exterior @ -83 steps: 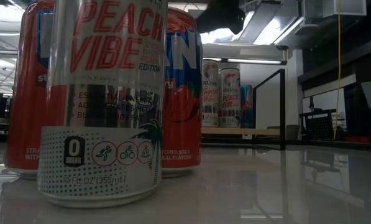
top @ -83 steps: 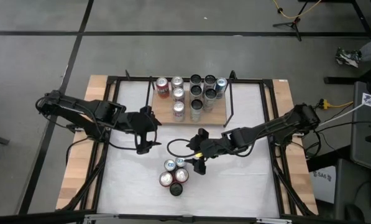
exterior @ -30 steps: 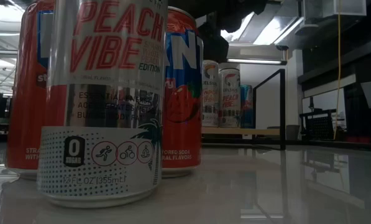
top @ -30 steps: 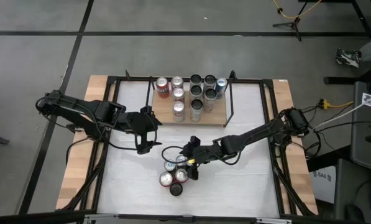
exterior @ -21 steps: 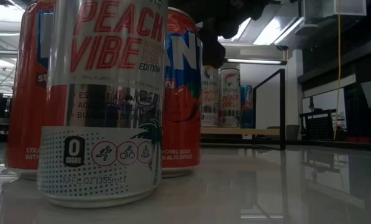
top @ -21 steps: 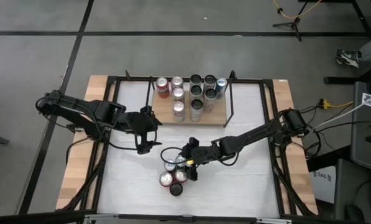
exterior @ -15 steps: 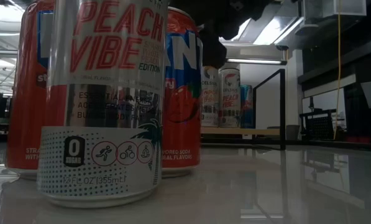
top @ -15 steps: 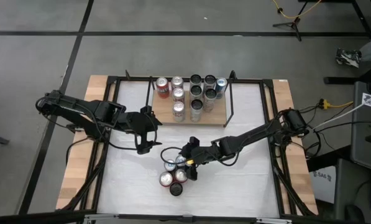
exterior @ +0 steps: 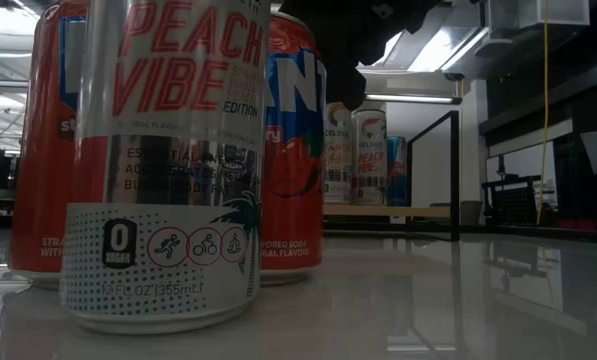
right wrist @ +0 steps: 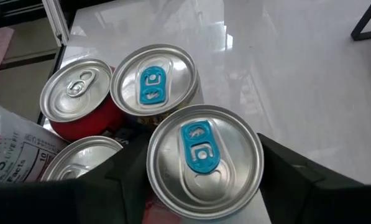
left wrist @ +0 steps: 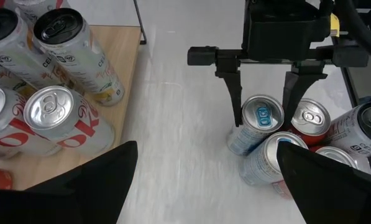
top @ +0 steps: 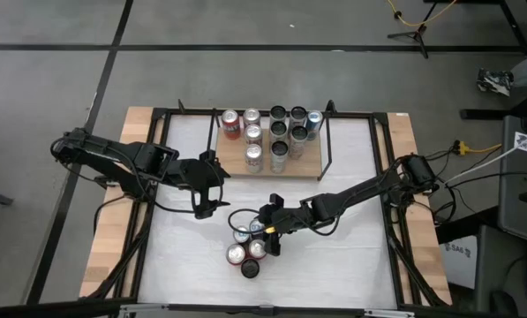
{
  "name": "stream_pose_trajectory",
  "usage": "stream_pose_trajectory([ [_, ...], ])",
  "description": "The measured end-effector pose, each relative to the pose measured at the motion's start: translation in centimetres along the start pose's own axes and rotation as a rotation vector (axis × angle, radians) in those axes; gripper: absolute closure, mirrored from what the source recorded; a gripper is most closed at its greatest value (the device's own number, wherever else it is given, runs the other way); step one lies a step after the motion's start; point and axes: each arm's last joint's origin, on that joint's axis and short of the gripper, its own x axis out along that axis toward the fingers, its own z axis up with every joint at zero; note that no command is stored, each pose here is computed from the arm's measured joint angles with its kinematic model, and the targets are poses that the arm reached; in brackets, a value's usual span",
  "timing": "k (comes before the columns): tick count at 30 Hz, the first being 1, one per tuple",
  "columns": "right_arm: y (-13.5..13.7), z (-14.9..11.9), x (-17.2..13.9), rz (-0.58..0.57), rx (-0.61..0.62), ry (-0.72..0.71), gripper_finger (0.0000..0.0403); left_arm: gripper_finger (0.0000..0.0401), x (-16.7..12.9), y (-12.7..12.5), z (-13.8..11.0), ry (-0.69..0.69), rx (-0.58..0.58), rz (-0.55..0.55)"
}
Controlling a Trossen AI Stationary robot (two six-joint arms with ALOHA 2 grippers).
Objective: Place canned beverage on shelf
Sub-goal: Put the blue soda can onto the shelf aligned with the other blue soda can
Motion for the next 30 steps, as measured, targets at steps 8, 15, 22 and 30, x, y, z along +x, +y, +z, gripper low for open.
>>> stream_pose_trajectory([
  [8,-0.3,0.3,-0.3,-0.003,0.000,-0.002,0.0157,0.0024,0.0,0.0,0.0,0.000,0.000,0.000],
  [15,-1.9,1.7,-1.3,-0.021,-0.030,-0.030,0.0168,0.0024,0.0,0.0,0.0,-0.001,0.000,0.000],
  [22,-4.5,2.9,-1.3,0.128,-0.165,0.009,0.0161,0.0024,0.0,0.0,0.0,-0.001,0.000,0.000],
  [30,-8.3,4.0,-1.3,0.184,-0.137,0.023,0.0160,0.0024,0.0,0.0,0.0,-0.001,0.000,0.000],
])
